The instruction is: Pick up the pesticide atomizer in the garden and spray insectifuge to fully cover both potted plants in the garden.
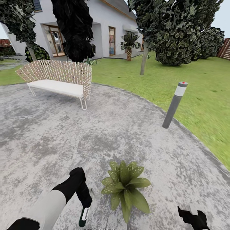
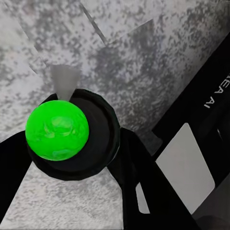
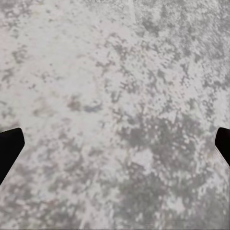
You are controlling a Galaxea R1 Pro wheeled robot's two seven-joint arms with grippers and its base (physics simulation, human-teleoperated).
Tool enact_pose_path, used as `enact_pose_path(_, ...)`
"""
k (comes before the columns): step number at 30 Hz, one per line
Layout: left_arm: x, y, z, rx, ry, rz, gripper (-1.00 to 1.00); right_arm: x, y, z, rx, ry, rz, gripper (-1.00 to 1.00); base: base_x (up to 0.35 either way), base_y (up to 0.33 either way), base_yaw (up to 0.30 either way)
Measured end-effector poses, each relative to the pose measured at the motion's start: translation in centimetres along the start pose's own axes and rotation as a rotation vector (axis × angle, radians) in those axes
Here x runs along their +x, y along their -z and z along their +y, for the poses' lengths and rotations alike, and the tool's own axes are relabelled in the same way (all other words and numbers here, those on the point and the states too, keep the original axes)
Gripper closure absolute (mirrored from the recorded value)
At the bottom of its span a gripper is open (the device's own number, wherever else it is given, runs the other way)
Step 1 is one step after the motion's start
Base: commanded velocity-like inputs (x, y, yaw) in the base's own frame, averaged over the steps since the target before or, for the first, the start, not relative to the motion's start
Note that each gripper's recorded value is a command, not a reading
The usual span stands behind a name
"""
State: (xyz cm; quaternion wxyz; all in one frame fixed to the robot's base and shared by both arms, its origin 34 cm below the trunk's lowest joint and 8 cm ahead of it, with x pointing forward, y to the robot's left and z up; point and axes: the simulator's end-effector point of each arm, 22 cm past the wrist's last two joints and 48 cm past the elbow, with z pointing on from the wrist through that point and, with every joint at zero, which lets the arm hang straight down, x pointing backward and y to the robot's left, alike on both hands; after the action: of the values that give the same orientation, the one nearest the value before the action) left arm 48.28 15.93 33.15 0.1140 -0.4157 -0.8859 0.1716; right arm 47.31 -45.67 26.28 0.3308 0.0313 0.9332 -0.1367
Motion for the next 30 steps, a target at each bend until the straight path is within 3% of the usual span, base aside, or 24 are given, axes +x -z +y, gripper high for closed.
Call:
enact_pose_path(5,0.1,-0.1,-0.1,0.002,0.0,0.003,1.0,0.0,0.0,0.0,0.001,-0.001,0.0,-1.0,-0.043,-0.267,0.266)
enact_pose_path(11,0.9,-0.5,0.8,-0.026,0.01,0.014,1.0,0.0,0.0,-0.2,0.003,-0.001,-0.001,-1.0,0.114,-0.24,0.039)
enact_pose_path(14,1.9,-1.4,1.5,-0.066,0.021,0.026,1.0,0.0,0.0,-0.4,0.004,0.001,-0.001,-1.0,0.036,-0.035,0.001)
enact_pose_path(18,3.4,-2.8,0.8,-0.045,0.05,0.034,1.0,0.0,0.0,-0.4,0.005,0.002,-0.001,-1.0,0.003,-0.003,0.0)
enact_pose_path(23,4.1,-3.0,1.1,-0.033,0.086,0.022,1.0,-0.1,0.0,-0.4,0.006,0.0,-0.001,-1.0,0.0,0.0,0.091)
enact_pose_path(30,4.3,-3.0,2.1,-0.078,0.091,0.022,1.0,-0.1,0.0,-0.4,0.006,0.0,-0.002,-1.0,0.0,0.0,0.262)
